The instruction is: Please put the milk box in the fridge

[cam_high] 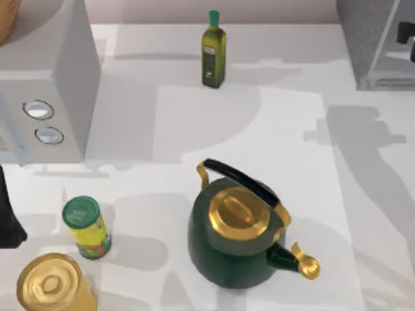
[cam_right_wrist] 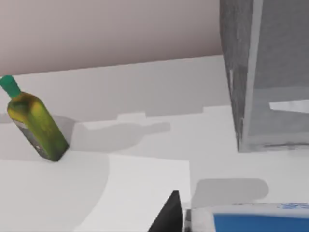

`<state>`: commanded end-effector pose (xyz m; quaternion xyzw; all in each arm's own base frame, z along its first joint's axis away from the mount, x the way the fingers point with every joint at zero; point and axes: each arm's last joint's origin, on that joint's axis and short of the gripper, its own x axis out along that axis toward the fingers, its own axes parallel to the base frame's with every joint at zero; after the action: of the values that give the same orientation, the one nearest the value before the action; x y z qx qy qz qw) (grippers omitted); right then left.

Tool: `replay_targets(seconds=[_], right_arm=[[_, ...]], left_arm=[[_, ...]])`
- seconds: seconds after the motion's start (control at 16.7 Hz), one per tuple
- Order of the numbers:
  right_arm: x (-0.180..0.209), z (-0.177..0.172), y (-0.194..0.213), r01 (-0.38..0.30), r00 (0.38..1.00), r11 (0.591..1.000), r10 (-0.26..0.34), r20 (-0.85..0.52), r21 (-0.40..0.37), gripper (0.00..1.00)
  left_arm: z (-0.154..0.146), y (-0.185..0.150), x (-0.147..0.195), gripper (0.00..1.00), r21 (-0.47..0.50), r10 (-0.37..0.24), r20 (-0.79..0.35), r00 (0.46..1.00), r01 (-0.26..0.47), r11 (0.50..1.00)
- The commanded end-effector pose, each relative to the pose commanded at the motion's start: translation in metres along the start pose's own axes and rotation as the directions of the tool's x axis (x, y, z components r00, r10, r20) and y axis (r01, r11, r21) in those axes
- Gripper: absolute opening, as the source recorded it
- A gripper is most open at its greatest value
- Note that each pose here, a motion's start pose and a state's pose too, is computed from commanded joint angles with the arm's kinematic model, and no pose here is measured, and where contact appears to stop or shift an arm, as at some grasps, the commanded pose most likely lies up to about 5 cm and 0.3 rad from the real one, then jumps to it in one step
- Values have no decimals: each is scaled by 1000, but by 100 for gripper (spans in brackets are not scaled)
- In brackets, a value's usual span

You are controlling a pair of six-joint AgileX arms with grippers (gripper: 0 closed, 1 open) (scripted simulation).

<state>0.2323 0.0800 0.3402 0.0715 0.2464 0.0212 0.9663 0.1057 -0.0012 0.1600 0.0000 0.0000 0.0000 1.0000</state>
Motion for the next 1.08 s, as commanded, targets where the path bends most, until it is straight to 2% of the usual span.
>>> replay_targets(seconds=[0.24, 0.54, 0.78, 1.08], right_arm=[[-26, -28, -30, -16, 995, 1000, 17, 102, -11, 0], [-52, -104, -67, -15, 972, 999, 23, 235, -32, 0], [-47, -167, -91, 26, 928, 997, 1, 373, -67, 0], [-33, -204, -106, 74, 880, 990, -7, 474, -123, 0]], left_arm=[[0, 0, 0, 100, 0, 0, 0, 1000, 0, 1000], [0, 0, 0, 100, 0, 0, 0, 1000, 0, 1000], [0, 0, 0, 100, 0, 0, 0, 1000, 0, 1000], [0, 0, 0, 100, 0, 0, 0, 1000, 0, 1000]])
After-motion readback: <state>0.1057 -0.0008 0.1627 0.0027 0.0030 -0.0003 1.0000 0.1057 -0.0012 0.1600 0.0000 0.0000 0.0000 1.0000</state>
